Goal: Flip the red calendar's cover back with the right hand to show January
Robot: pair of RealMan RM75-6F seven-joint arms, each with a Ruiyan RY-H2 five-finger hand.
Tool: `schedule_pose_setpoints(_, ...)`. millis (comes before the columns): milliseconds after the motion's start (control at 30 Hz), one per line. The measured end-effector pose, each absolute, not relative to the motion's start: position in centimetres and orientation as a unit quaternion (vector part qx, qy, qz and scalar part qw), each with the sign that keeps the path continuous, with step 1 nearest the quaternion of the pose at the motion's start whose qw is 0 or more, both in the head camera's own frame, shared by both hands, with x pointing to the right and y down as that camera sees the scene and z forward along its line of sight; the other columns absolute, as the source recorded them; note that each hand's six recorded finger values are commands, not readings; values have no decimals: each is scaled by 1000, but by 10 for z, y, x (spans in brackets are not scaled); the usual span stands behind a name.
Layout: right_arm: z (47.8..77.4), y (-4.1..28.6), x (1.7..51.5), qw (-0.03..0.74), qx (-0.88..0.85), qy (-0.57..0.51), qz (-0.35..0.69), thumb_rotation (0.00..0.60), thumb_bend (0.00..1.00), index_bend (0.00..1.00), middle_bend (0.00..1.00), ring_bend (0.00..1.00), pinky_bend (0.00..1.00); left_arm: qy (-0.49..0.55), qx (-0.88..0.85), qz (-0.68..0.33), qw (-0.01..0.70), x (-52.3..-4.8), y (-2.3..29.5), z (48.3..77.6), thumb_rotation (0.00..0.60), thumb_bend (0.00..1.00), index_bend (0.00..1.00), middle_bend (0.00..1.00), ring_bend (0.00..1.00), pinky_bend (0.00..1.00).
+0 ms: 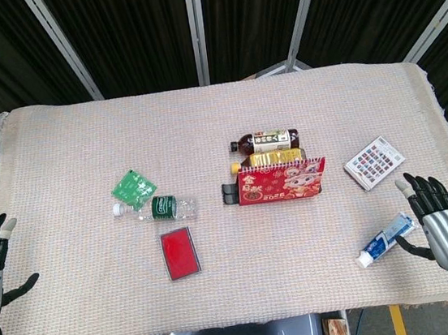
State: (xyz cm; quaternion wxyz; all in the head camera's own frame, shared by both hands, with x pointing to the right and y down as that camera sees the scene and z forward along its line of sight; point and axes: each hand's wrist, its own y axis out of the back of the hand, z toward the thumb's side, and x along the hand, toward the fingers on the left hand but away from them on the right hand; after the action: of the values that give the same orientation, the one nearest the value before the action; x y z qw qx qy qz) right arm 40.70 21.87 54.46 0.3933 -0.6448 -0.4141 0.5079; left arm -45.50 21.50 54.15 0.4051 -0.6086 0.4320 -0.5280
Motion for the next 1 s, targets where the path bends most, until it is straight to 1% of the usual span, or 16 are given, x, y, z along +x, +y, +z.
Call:
schedule_pose_setpoints(367,542,219,407,388,-648,-421,503,600,128,0,0,0,3,436,-609,-524,405,-455,216,538,600,83,0,0,0,0)
schedule_pose_setpoints(400,542,219,406,385,-650,-422,501,600,129,0,31,16,52,437,-609,-524,405,-455,216,538,600,83,0,0,0,0)
schedule_pose_setpoints(433,543,219,405,381,-653,-424,499,600,130,0,85,62,122,438,-609,-523,405,-455,216,537,600,83,0,0,0,0)
schedule_pose_setpoints(467,543,219,403,375,-657,-426,496,600,141,0,215,178,266,440,-609,-522,404,-455,216,537,600,83,0,0,0,0)
schedule_pose_setpoints(500,543,218,402,369,-660,-429,494,600,167,0,376,329,423,442,-609,-521,403,-456,215,536,600,84,0,0,0,0)
schedule_pose_setpoints(533,544,217,401,362,-663,-434,491,600,191,0,467,421,503,444,-609,-520,403,-456,215,535,600,84,0,0,0,0)
schedule_pose_setpoints(567,544,216,399,351,-666,-442,487,600,239,0,562,511,573,446,-608,-518,403,-456,215,534,600,83,0,0,0,0)
schedule_pose_setpoints(600,545,215,398,341,-670,-449,483,600,282,0,608,554,607,447,-607,-518,403,-457,214,533,600,83,0,0,0,0)
schedule_pose_setpoints(633,547,214,396,327,-676,-454,480,600,310,0,626,570,619,449,-607,-517,404,-457,214,533,600,83,0,0,0,0)
schedule_pose_setpoints(733,557,214,386,256,-705,-468,467,600,403,0,669,606,643,455,-603,-513,408,-457,213,530,600,84,0,0,0,0)
schedule_pose_setpoints(800,565,215,376,190,-731,-475,452,600,470,0,692,627,655,460,-599,-509,413,-458,212,528,600,83,0,0,0,0)
schedule_pose_setpoints(900,576,214,361,82,-762,-486,420,600,524,0,705,639,662,464,-595,-505,419,-458,212,526,600,83,0,0,0,0)
schedule_pose_setpoints(1000,586,212,346,-36,-779,-497,382,600,537,0,706,640,662,467,-597,-501,417,-457,212,524,600,84,0,0,0,0)
